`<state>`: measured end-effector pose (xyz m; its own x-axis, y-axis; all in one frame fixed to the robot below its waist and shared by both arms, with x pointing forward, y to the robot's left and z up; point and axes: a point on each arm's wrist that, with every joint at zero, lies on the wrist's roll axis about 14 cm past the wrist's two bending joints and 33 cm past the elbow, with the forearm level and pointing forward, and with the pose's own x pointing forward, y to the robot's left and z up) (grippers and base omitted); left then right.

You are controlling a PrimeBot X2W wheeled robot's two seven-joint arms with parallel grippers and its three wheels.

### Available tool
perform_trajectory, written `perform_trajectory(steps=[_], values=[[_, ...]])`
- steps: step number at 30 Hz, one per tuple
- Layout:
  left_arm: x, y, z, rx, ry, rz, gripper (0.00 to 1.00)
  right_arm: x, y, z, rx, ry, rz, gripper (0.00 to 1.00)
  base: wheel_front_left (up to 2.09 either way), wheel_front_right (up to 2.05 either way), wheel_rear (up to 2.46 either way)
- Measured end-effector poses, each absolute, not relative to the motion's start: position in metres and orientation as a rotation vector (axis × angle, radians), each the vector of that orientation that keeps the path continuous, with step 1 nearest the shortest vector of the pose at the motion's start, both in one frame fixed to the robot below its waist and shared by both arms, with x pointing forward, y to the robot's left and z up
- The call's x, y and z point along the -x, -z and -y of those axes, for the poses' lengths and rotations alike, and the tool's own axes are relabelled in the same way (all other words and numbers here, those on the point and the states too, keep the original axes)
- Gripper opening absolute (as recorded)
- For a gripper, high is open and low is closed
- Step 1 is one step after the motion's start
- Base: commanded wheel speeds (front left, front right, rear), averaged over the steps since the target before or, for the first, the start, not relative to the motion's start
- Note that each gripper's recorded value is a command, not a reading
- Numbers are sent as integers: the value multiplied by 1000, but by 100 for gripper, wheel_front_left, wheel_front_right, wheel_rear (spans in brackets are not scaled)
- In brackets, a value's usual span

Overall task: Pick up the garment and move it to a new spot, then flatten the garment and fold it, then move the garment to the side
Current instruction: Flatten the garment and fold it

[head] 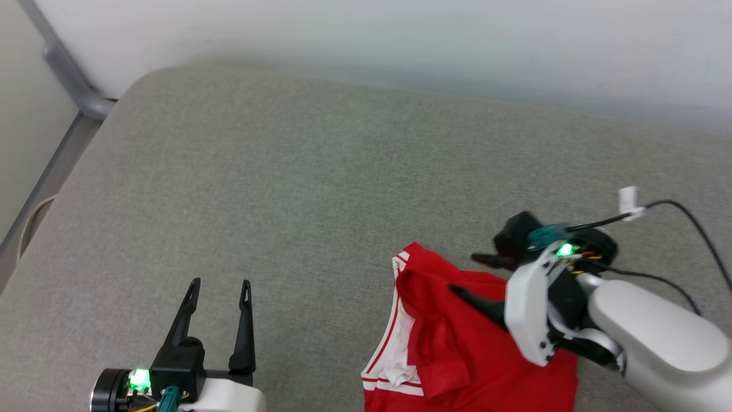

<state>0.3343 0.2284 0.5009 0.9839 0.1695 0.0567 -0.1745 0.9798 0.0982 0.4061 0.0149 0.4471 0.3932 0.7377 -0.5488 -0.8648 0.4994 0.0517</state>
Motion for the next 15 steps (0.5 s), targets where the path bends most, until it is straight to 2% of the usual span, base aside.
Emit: perform_trajectory(steps=[4,9,15], values=[[-334,-504,-222,-104,-145,63,100,-427,-479,21,213,-902,-396,100,0,0,0],[-334,-508,-212,-104,-108,81,100,-436,-507,67,154,-729,-217,100,0,0,0],[-332,-513,-199,-105,-67,99,100,-432,-532,128,115,-499,-22,100,0,0,0]])
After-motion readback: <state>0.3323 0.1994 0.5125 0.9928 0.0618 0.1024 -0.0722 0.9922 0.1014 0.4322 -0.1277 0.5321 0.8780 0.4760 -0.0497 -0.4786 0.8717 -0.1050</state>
